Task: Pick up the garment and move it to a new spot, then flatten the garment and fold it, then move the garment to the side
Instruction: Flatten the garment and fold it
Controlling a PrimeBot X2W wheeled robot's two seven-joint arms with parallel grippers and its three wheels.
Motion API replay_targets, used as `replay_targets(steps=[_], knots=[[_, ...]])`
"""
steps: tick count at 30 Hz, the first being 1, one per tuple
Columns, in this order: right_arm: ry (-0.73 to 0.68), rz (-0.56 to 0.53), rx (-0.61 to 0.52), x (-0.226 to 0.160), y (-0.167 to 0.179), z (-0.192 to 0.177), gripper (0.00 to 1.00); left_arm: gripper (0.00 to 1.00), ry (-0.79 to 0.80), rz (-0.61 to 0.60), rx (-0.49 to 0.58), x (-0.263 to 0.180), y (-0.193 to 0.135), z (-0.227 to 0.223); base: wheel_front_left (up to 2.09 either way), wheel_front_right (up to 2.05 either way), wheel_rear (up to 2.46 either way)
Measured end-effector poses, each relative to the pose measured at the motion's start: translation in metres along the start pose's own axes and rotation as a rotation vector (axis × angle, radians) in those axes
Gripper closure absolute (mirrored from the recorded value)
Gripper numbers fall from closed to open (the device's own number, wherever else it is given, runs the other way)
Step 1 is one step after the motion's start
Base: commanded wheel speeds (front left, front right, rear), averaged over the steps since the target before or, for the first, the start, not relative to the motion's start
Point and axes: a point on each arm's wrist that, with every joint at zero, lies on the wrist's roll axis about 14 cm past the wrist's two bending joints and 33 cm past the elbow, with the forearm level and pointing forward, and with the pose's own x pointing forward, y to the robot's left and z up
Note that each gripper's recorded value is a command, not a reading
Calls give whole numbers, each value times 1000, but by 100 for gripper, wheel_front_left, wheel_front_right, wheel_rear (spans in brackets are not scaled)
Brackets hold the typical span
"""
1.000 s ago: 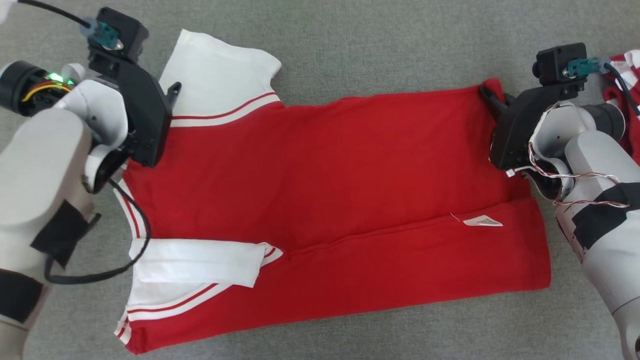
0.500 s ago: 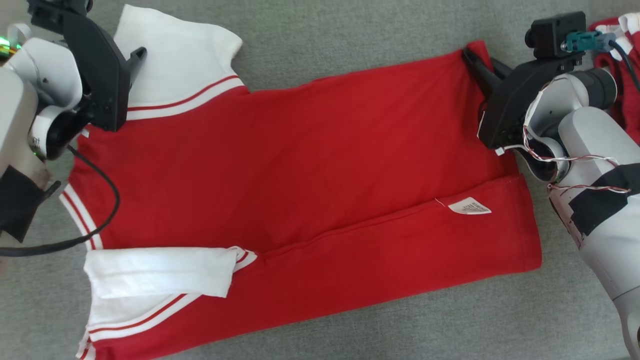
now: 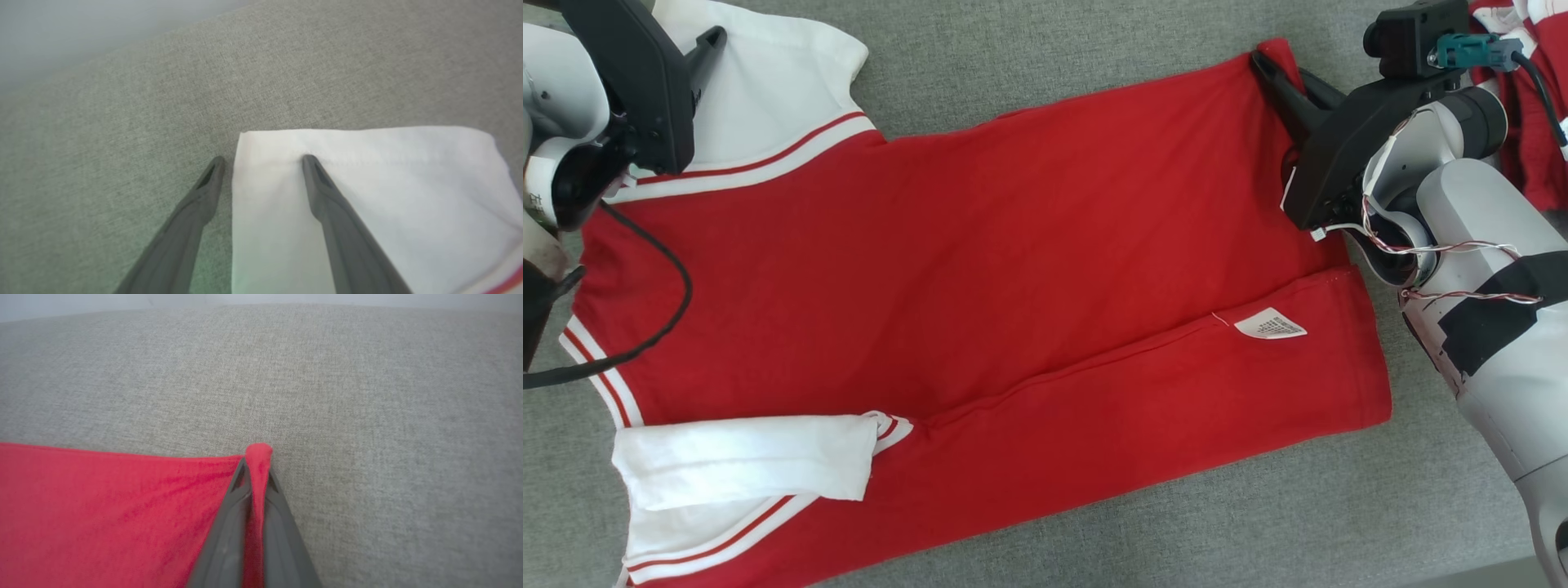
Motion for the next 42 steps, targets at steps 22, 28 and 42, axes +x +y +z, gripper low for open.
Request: replay_targets(steps=[22, 28, 42], knots=[[-126, -75, 69, -44, -7, 2, 100, 100, -380, -34, 34, -77, -33, 46, 0, 0, 0], [-209, -84, 82, -62, 2, 9, 100, 100, -486, -42, 56, -115, -45, 46, 0, 0, 0], [-420, -104, 64, -108, 13, 52, 100, 100, -665, -46, -11, -192, -61, 10, 0, 0, 0]])
